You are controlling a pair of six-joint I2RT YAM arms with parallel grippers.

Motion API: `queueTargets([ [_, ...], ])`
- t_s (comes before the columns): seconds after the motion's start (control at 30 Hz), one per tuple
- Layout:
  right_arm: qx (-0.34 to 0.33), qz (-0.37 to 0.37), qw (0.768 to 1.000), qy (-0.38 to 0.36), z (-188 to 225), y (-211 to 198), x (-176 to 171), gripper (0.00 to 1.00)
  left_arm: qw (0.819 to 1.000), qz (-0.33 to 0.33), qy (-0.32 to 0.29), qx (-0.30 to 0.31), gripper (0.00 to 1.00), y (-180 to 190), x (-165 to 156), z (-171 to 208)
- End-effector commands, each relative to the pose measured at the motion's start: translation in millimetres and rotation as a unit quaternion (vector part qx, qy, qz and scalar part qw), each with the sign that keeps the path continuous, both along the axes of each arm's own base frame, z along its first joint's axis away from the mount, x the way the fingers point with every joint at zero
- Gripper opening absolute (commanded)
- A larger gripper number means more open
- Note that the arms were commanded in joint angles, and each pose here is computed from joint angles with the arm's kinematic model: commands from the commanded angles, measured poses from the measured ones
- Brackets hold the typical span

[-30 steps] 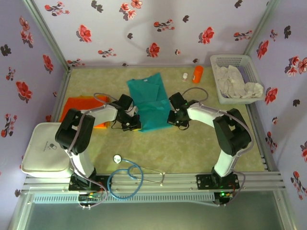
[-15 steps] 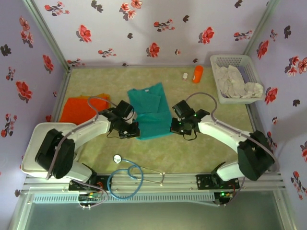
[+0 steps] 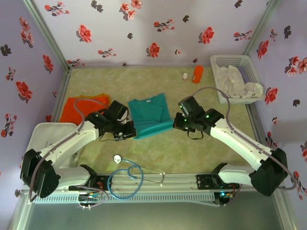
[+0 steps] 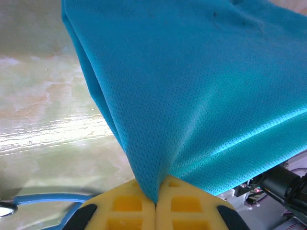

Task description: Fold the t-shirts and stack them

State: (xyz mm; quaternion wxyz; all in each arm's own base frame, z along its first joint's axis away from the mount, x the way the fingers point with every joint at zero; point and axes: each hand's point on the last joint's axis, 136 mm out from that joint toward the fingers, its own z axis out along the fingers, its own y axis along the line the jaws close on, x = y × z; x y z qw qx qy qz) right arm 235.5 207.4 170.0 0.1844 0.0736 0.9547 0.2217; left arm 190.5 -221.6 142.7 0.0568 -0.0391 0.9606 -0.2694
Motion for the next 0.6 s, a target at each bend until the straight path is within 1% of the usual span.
queueTargets([
  [0.0,-0.040,-0.022,0.999,-0.022,11,-13,12,0.00,0.999,0.021,0.016,0.033,0.00,16,-6,6],
  [0.2,-0.045,-0.015,0.998,-0.036,24,-3,33,0.00,0.999,0.019,0.013,0.038,0.00,15,5,14],
  [0.33,-0.037,-0.012,0.999,-0.033,25,1,47,0.00,0.999,0.022,0.002,0.038,0.00,16,18,20],
  [0.57,-0.045,-0.006,0.999,-0.019,19,4,62,0.00,0.999,0.027,0.013,0.034,0.00,19,31,10],
])
